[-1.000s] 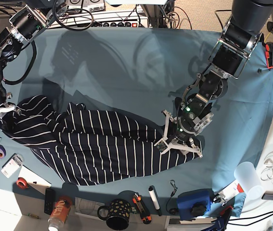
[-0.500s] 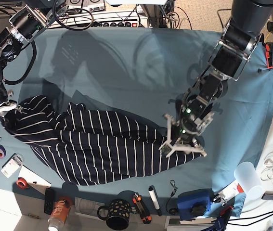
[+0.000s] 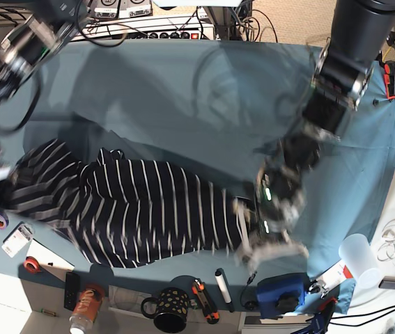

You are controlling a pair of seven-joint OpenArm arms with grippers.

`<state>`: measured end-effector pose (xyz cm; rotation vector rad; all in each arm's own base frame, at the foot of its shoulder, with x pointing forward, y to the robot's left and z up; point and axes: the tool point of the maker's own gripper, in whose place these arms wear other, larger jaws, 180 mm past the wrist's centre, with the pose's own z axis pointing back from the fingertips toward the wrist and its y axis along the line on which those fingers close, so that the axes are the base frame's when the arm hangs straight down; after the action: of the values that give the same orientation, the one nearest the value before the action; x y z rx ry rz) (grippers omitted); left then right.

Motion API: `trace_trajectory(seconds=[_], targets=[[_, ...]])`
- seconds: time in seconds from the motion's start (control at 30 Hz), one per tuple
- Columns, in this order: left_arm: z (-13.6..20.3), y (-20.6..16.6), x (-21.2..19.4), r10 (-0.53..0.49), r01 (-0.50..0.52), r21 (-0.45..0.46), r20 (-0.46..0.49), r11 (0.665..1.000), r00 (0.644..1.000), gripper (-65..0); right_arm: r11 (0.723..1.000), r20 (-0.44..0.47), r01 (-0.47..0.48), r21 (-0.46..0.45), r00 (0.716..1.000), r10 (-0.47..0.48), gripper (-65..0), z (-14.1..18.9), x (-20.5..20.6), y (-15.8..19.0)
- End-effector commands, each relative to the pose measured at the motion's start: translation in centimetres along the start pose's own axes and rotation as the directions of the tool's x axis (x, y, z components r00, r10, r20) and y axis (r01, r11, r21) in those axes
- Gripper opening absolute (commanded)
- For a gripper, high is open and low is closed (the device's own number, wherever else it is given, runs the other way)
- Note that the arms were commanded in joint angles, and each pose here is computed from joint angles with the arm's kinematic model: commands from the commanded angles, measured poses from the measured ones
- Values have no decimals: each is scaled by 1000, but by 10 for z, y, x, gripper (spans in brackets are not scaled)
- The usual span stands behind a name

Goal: Layout the t-shirt on the table in an organized manner, then fold the t-shirt properly
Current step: 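Lift the shirt with both grippers and stretch it between them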

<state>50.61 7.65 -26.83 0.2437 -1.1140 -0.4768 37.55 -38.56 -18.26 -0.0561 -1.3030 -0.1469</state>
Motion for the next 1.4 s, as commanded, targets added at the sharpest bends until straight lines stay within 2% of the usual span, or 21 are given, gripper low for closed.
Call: trace_trajectory(seconds=[0.0,0.2,0.4,0.5,0.67,0.87,1.0,1.1,1.23,1.37], targets=[[5,33,29,35,-39,60,54,997,998,-650,1000,79,-23,-13,997,24,-650,-3,35,-7],[30,66,56,276,-272,-61,63,960,959,-650,998,121,-11,64,993,4,-650,-34,91,4],[43,58,52,328,-319,-179,21,931,945,-650,987,95,30,159,994,-45,-650,-31,109,19],[49,43,41,312,-308,-224,-18,925,950,-650,978,48,26,208,998,-36,-650,-26,100,23],[68,21,20,289,-286,-249,-23,925,957,-650,928,38,42,371,997,-60,-650,-7,84,39],[104,-6,-18,265,-266,-250,-35,931,964,-650,886,-2,127,446,990,-141,-650,26,46,27],[138,-6,-43,283,-283,-213,-29,935,959,-650,866,40,136,481,983,-177,-650,56,40,25],[165,-3,-67,312,-315,-178,-45,932,949,-650,852,23,119,511,988,-151,-650,77,26,35],[196,-10,-102,290,-305,-169,-108,937,951,-650,850,-72,103,516,994,-77,-650,98,-11,48],[222,-12,-127,277,-303,-150,-171,941,946,-650,852,-170,115,511,985,-31,-650,117,-46,56]])
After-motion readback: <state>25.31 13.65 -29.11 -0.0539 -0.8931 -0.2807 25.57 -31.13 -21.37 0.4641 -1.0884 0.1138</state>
